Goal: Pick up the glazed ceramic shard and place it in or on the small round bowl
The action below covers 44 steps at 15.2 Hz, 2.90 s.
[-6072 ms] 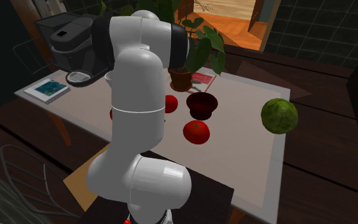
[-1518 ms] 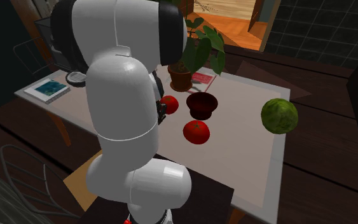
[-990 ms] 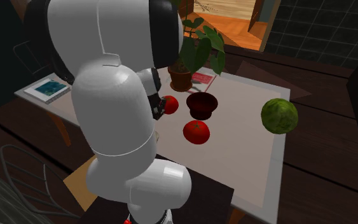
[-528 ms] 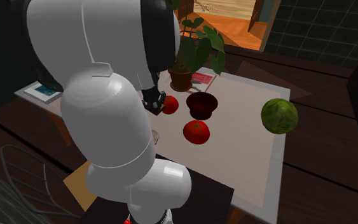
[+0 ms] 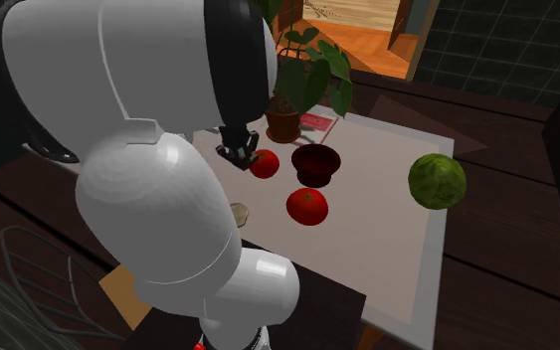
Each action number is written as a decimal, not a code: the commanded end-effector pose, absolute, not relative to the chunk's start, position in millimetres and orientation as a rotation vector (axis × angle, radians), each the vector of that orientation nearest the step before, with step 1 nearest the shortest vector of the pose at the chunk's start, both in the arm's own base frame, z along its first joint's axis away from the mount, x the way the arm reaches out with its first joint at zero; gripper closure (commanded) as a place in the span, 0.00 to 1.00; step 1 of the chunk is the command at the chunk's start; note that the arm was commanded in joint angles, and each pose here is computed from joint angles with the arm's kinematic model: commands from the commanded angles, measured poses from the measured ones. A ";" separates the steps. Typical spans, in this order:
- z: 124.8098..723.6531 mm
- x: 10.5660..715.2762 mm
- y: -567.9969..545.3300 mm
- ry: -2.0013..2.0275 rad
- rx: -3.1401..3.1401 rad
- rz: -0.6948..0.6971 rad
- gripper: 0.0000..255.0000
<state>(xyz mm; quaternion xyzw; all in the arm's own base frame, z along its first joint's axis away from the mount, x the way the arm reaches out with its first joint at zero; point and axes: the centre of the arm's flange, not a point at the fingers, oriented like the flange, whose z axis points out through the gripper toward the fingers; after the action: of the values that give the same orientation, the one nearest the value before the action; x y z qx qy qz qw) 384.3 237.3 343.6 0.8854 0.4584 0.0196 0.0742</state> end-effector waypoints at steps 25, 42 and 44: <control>349.0 573.2 22.7 1.376 2.657 0.058 1.00; 277.5 573.2 22.7 1.376 2.657 0.058 1.00; 277.4 573.2 22.7 1.376 2.657 0.058 1.00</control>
<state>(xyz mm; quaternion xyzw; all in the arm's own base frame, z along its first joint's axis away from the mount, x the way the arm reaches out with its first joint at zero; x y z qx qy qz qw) 573.4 20.5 279.7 0.8862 0.4567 0.0203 0.0753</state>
